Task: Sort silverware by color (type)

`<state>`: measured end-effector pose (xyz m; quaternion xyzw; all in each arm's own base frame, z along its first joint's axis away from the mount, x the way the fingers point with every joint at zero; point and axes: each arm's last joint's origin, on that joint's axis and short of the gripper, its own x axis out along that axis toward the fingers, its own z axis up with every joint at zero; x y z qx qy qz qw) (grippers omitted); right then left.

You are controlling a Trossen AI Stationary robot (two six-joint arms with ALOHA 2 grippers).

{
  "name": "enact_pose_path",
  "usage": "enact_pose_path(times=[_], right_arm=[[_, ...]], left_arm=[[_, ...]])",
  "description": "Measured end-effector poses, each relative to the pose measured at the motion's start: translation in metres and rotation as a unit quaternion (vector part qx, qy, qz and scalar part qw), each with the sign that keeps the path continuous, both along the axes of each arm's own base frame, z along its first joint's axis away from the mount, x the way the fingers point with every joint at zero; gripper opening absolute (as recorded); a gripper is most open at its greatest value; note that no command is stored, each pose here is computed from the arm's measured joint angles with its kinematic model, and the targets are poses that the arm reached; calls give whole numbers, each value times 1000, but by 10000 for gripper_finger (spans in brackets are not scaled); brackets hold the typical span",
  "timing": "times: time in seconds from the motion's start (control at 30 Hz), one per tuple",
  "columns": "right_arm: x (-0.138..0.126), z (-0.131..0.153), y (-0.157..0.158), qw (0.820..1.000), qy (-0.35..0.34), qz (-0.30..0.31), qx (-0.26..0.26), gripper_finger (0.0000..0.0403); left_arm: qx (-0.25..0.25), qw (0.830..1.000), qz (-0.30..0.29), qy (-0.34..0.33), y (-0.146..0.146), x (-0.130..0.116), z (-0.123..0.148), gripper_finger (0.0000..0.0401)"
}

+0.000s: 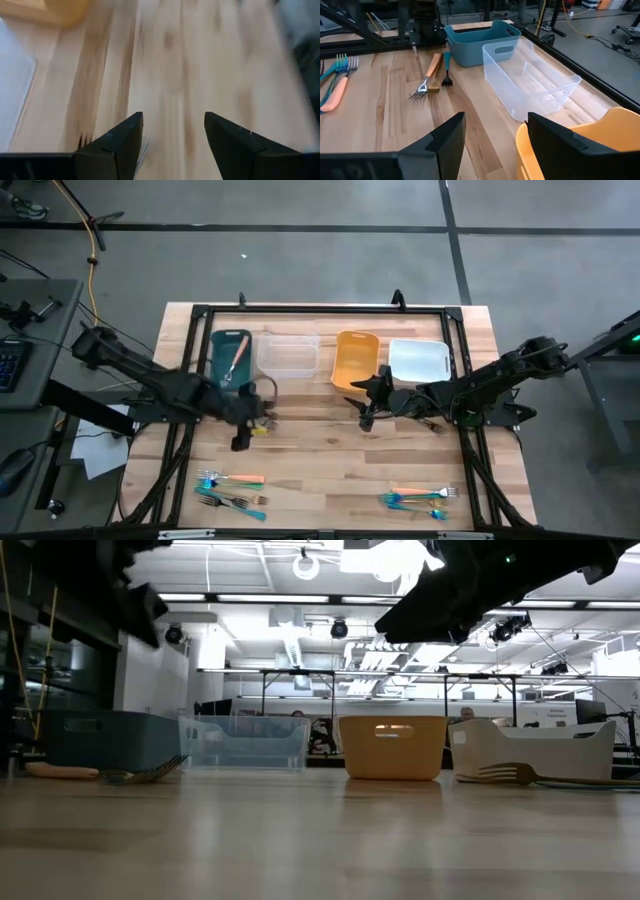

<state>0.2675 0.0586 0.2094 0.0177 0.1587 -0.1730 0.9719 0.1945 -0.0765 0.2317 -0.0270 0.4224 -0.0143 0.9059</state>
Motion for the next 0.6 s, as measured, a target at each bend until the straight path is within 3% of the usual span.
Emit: enact_pose_path(times=[0.1, 0.2, 0.4, 0.6], right_arm=[[0, 0, 0, 1000, 0, 0, -1, 208], [0, 0, 0, 1000, -1, 0, 0, 208], [0, 0, 0, 1000, 0, 0, 1, 208], [0, 0, 0, 1000, 0, -1, 2, 208]], left_arm=[[67, 994, -31, 79, -10, 3, -16, 207], [103, 983, -63, 141, -17, 7, -34, 207], [138, 959, -73, 235, -17, 13, -65, 205], [155, 945, -73, 279, -10, 20, -82, 185]])
